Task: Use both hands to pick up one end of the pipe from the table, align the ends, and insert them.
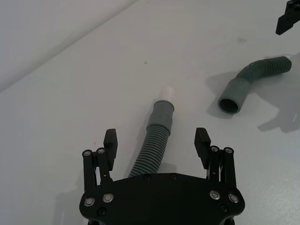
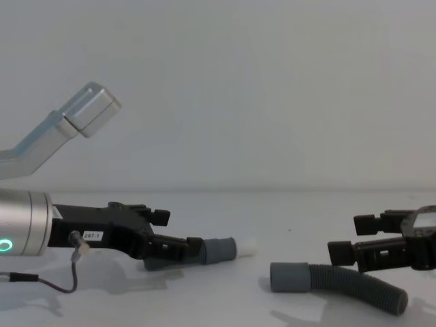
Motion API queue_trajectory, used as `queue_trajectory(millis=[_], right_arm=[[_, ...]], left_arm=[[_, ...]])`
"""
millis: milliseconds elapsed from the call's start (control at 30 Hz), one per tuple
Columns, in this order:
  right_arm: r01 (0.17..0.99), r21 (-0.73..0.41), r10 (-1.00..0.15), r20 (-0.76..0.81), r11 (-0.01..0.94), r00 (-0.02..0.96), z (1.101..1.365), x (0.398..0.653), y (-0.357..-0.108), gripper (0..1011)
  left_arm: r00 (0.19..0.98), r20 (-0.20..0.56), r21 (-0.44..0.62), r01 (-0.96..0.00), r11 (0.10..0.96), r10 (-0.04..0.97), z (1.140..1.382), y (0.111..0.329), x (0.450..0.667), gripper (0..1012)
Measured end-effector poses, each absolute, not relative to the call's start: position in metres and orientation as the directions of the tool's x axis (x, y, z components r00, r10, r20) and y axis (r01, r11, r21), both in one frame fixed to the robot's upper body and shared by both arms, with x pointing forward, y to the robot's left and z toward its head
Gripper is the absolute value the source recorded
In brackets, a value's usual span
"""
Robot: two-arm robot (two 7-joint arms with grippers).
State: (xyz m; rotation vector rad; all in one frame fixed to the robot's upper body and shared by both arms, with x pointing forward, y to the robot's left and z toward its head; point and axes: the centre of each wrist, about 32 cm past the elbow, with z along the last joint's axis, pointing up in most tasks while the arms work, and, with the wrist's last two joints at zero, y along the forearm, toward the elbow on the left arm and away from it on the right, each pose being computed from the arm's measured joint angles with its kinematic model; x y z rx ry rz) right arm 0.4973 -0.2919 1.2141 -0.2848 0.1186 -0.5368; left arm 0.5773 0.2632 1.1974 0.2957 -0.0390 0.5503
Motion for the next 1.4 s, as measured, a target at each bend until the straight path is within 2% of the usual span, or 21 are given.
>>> queue_trajectory(millis=[700,1400], right_arm=[[0.531,-0.337,-0.572,-0.028,0.777,0.820,1.209,0.507,-0.288,1001],[0.537,-0.370,-0.586,-0.025,0.758,0.810,1.209,0.514,-0.283,1001]], left_arm=[[0.852,0.107,0.286,-0.521,0.804,0.513,1.191,0.265,0.583,1001],[0.857,0.055,0.306,-0.503,0.809,0.512,1.187,0.257,0.590,1001]])
